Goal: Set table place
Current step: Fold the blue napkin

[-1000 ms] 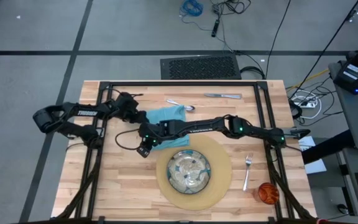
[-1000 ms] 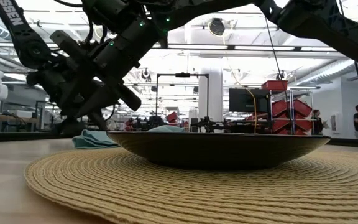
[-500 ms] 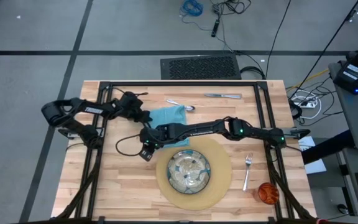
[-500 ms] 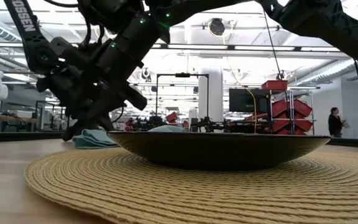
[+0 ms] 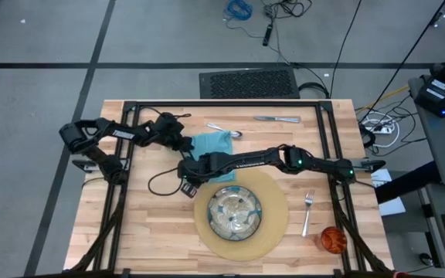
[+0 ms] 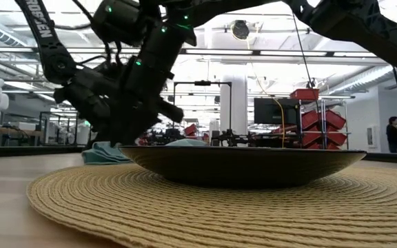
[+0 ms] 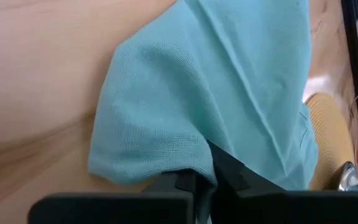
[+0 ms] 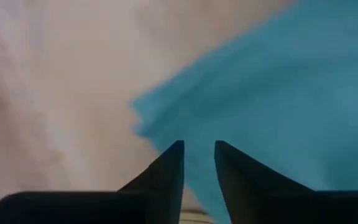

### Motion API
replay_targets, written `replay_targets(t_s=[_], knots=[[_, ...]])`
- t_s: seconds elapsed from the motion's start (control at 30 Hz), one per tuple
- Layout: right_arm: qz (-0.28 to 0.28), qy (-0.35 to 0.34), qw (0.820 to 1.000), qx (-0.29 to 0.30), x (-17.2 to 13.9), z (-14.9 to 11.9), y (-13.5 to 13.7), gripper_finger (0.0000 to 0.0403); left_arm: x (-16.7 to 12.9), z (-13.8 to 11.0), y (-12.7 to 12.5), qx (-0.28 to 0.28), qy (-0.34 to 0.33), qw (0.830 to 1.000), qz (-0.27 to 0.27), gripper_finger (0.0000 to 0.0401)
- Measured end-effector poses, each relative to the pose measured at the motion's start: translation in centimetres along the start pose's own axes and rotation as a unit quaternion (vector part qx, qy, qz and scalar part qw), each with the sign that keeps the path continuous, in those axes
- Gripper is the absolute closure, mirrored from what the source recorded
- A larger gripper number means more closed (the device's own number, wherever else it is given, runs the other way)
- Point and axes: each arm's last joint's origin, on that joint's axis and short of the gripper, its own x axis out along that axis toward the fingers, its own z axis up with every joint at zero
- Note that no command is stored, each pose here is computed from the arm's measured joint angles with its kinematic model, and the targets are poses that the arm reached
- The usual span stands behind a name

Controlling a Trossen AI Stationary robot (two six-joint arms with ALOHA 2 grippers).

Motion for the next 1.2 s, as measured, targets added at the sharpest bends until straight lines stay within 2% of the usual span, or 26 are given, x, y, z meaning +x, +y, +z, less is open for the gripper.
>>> replay_targets(t_s=[0.1, 0.23, 0.3, 0.5, 0.63, 0.87, 0.97, 1.2], knots=[[-0.028, 0.014, 0.999, 0.006, 0.1, 0.1, -1.1, 0.0339, 0.5, 0.1, -0.2, 0.003, 0.007, 1.0, 0.0, 0.0401], [-0.043, -0.004, 0.999, -0.001, 0.2, 0.6, -1.6, 0.0351, 1.1, -0.1, -0.1, 0.016, 0.017, 1.0, 0.005, 0.0401], [-0.071, -0.003, 0.997, 0.001, 0.1, 0.6, -2.2, 0.0355, 1.2, -0.2, -0.1, 0.016, 0.019, 1.0, 0.007, 0.0401], [-0.128, 0.035, 0.991, 0.019, 0.2, 0.9, -4.9, 0.0365, 1.2, -0.3, 0.0, 0.017, 0.023, 1.0, 0.011, 0.0401], [-0.13, 0.046, 0.99, 0.018, 0.6, 0.5, -5.0, 0.0365, 1.2, -0.3, 0.1, 0.023, 0.026, 0.999, 0.013, 0.0401], [-0.121, 0.137, 0.983, 0.035, 2.6, -2.0, -6.7, 0.0365, 1.2, -0.4, 0.1, 0.026, 0.024, 0.999, 0.017, 0.0401], [-0.132, 0.138, 0.981, 0.031, 3.2, -2.8, -6.6, 0.0365, 1.2, -0.2, 0.0, 0.027, 0.022, 0.999, 0.017, 0.0401], [-0.13, 0.13, 0.982, 0.034, 2.8, -2.6, -6.7, 0.0365, 1.5, 1.3, -1.4, 0.035, 0.009, 0.999, 0.006, 0.0401]])
